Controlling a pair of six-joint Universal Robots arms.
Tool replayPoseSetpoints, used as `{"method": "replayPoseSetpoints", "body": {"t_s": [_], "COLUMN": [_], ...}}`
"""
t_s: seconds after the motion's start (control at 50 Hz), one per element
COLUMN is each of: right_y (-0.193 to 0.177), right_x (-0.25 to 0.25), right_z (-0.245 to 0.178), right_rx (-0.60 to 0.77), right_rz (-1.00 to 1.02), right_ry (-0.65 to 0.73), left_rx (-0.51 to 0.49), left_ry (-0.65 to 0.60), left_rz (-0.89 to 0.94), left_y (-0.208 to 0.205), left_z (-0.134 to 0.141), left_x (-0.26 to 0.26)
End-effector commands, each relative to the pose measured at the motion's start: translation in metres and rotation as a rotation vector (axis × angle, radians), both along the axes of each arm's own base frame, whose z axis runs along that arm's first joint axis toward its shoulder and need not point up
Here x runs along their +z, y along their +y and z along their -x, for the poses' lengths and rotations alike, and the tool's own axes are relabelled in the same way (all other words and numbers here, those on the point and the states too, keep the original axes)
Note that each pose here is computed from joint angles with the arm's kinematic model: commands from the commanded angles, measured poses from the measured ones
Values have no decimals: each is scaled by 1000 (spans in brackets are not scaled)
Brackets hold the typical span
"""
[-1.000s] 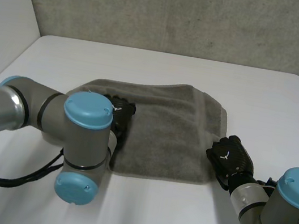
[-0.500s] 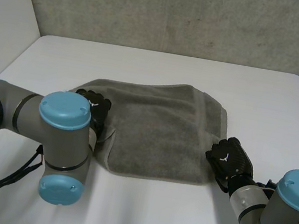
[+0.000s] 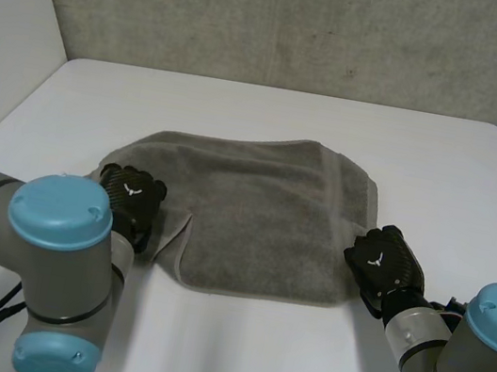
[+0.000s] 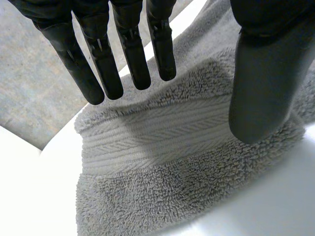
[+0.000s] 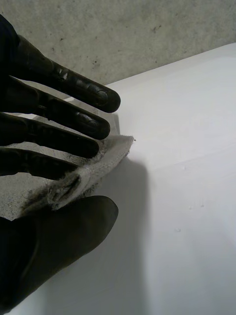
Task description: Fold the towel.
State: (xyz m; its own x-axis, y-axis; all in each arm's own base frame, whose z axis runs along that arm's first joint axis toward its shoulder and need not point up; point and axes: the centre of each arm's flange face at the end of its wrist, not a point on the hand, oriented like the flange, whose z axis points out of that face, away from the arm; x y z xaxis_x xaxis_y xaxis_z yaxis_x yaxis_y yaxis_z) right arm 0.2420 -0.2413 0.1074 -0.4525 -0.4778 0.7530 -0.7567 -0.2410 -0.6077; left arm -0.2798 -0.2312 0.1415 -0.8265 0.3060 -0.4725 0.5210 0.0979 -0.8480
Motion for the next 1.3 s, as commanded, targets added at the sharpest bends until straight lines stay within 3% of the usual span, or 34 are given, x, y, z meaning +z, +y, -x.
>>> {"method": "replayPoseSetpoints", "body": {"t_s": [0.02,0.3,0.68,0.98,1.14,1.26,1.3], "right_y": [0,-2,-6,-6,-13,-25,-29], "right_x": [0,0,-1,-1,14,89,135], "right_z": [0,1,2,2,2,11,17], "right_rx": [0,-1,-7,-8,-24,-65,-93], "right_rz": [0,1,5,4,34,188,215], "right_ry": [-1,0,-2,-1,-31,-116,-240], "left_rx": [-14,-90,-71,-20,-6,6,19], "left_ry": [31,80,83,93,150,230,277], "left_rz": [-6,-84,-60,-40,57,195,291], "left_y": [10,10,-14,-29,-31,-27,-20], "left_z": [0,11,19,7,0,-14,-27], "left_x": [4,-18,-24,-24,19,83,123]}}
